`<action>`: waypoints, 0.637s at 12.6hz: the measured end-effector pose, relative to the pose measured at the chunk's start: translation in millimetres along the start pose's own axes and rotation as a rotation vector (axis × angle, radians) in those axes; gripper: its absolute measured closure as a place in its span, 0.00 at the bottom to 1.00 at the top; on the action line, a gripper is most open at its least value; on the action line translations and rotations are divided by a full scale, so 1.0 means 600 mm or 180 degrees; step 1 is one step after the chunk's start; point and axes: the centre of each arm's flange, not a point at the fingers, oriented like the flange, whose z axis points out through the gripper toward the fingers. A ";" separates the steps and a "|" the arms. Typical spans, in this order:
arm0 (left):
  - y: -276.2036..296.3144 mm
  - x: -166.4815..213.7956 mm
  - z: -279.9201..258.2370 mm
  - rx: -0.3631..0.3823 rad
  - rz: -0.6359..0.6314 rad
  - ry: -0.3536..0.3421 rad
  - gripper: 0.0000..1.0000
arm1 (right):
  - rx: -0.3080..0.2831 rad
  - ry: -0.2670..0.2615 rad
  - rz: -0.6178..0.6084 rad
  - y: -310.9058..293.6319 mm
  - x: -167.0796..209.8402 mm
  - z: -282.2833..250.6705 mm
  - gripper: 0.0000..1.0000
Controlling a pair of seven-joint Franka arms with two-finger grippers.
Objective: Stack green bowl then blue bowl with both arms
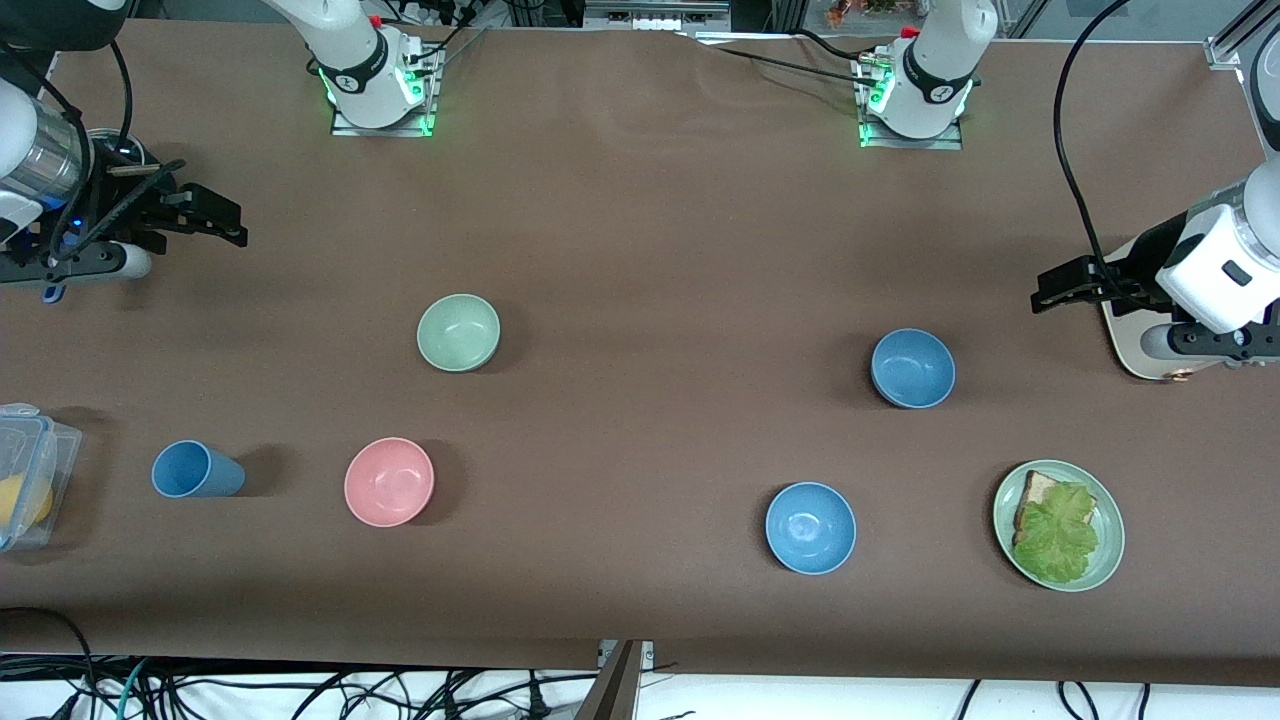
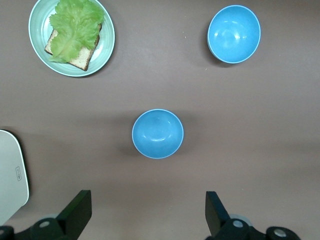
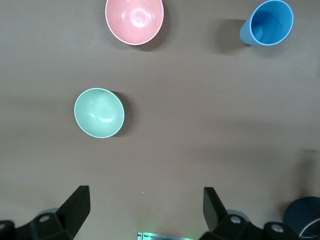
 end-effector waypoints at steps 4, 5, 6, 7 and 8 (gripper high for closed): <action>0.000 0.000 0.000 0.0000 0.0001 0.0000 0.00 | 0.0000 0.0004 0.0001 0.000 0.001 0.002 0.00; 0.001 0.000 0.000 0.0000 0.0003 0.0000 0.00 | 0.0000 0.0007 0.0001 0.000 0.001 0.003 0.00; 0.002 0.000 0.000 0.0000 0.0007 -0.0001 0.00 | 0.0000 0.0013 0.0001 0.000 0.002 0.004 0.00; 0.002 0.000 0.000 0.0000 0.0007 -0.0001 0.00 | 0.0000 0.0015 0.0001 0.000 0.002 0.005 0.00; 0.002 0.000 0.000 0.0000 0.0007 -0.0001 0.00 | 0.0000 0.0013 0.0002 0.001 0.002 0.006 0.00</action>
